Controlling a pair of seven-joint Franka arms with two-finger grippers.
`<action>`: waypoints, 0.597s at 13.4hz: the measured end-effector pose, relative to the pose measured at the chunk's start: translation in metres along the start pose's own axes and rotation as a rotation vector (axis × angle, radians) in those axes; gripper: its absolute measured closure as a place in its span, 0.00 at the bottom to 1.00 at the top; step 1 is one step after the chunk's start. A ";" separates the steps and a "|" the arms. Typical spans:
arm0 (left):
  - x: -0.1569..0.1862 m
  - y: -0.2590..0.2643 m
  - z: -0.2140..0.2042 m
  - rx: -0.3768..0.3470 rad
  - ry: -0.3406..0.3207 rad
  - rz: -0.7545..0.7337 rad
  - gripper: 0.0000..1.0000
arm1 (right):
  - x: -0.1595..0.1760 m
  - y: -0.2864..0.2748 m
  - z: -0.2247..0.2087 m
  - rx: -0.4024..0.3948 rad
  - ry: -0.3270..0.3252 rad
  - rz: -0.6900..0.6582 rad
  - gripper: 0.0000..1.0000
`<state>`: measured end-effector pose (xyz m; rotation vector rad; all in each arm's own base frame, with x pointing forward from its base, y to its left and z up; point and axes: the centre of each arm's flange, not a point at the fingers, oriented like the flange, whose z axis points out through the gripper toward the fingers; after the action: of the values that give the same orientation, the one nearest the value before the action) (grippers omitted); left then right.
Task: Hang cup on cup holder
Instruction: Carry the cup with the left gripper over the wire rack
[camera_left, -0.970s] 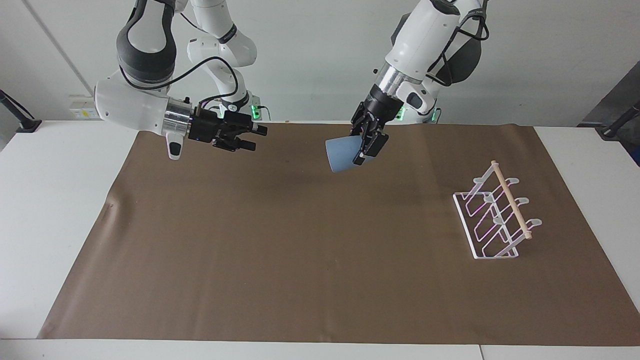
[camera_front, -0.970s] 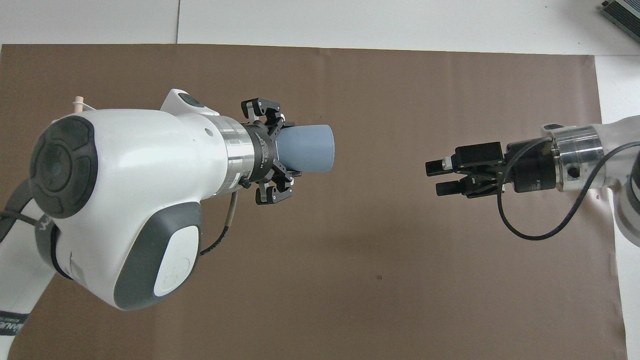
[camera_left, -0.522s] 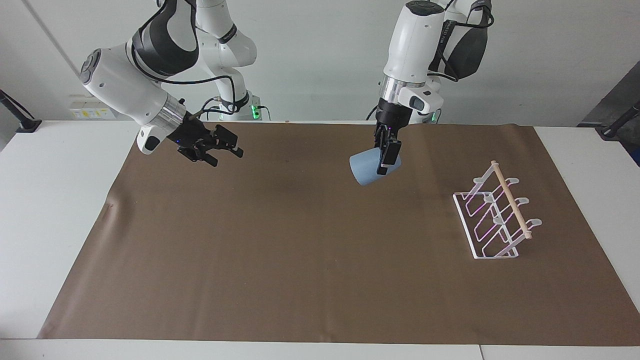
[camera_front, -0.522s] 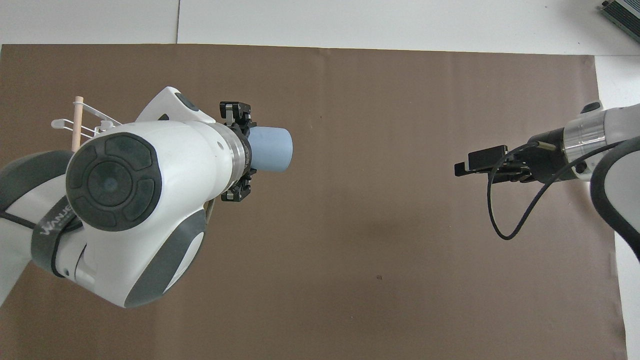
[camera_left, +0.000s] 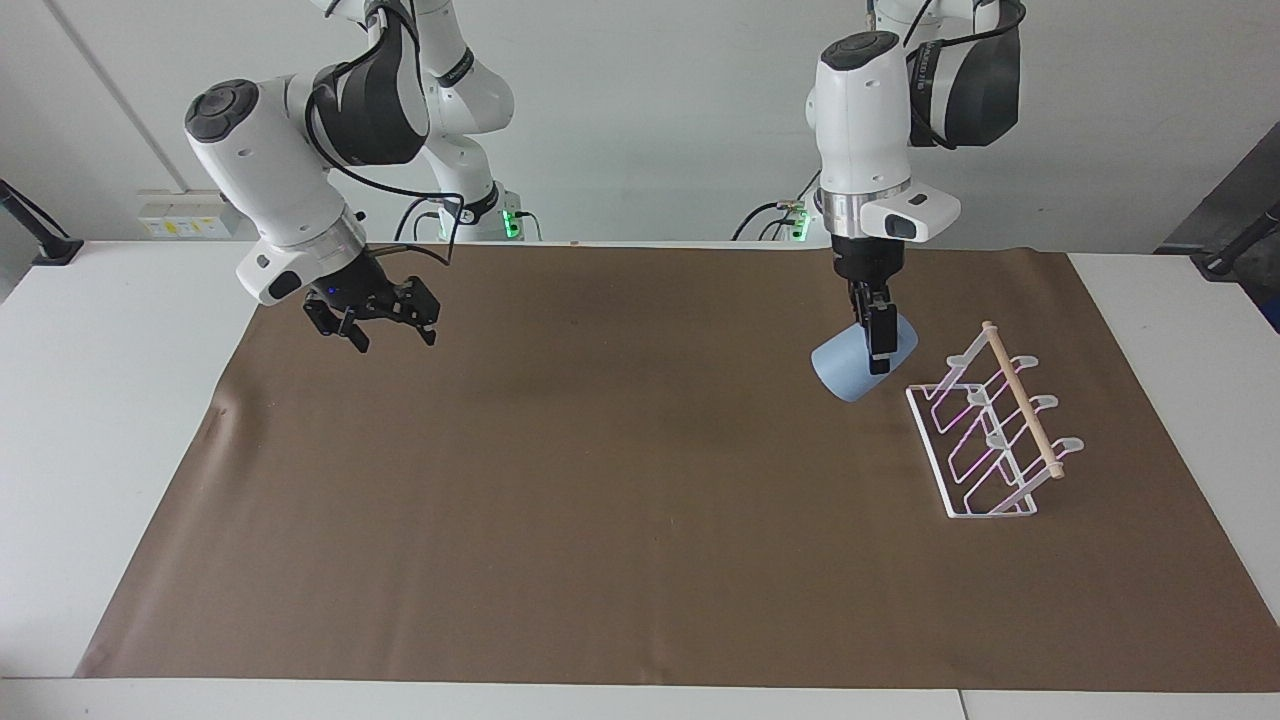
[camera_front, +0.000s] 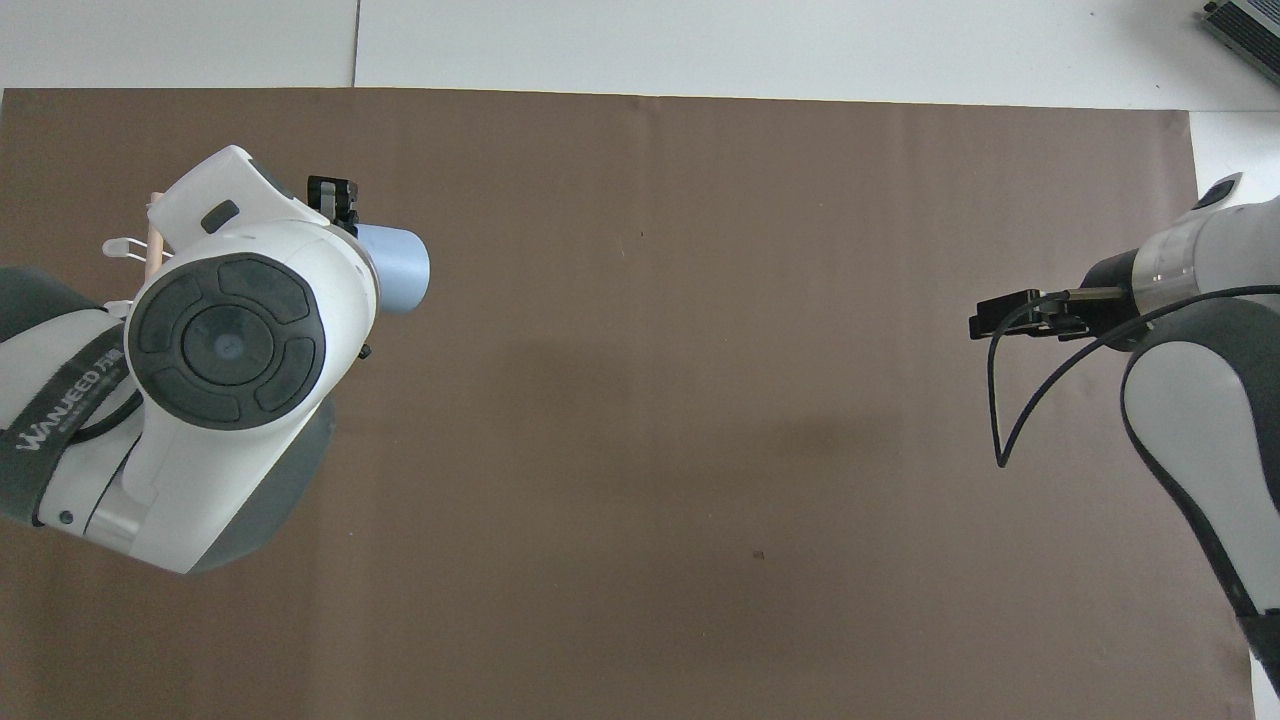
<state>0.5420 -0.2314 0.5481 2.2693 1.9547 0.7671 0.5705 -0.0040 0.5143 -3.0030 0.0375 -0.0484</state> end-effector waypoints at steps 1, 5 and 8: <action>0.005 -0.002 0.009 0.001 0.039 0.028 0.21 | 0.000 0.014 -0.003 -0.027 0.005 0.013 0.00; 0.040 0.000 0.038 0.040 0.097 0.162 0.21 | 0.001 0.052 -0.039 -0.068 0.040 0.063 0.00; 0.064 0.003 0.053 0.058 0.144 0.214 0.21 | -0.008 0.059 -0.094 -0.077 0.018 0.088 0.00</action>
<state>0.5705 -0.1567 0.5238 2.5553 1.8315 0.9295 0.5583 -0.0753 0.5985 -3.0735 0.1774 -0.0670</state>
